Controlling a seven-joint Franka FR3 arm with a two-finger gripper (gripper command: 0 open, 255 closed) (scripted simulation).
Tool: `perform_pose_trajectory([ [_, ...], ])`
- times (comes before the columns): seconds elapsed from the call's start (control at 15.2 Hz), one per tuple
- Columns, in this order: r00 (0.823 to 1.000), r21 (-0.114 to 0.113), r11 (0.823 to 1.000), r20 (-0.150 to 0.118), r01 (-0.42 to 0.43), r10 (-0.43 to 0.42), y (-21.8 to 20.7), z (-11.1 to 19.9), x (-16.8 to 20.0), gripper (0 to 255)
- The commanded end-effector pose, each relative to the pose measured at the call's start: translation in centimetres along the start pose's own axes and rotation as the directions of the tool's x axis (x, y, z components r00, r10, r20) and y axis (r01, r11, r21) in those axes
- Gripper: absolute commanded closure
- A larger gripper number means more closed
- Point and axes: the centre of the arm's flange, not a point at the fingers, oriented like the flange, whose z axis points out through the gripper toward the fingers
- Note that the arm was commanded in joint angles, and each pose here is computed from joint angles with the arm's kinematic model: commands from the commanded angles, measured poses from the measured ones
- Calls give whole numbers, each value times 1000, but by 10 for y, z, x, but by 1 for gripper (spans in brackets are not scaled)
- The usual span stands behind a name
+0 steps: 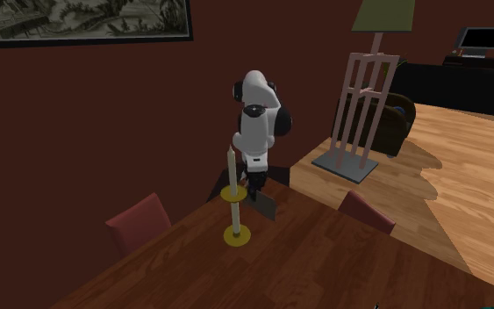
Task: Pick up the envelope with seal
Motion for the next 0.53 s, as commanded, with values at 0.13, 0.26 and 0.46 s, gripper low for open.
perform_pose_trajectory([
  [0.13, 1000, 0, 1000, 0, 0, 0, -1, -21, 0, 255],
  [0.26, 1000, 0, 1000, 0, 0, 0, -1, -32, 0, 255],
  [0.46, 1000, 0, 1000, 0, 0, 0, -1, -48, 0, 255],
])
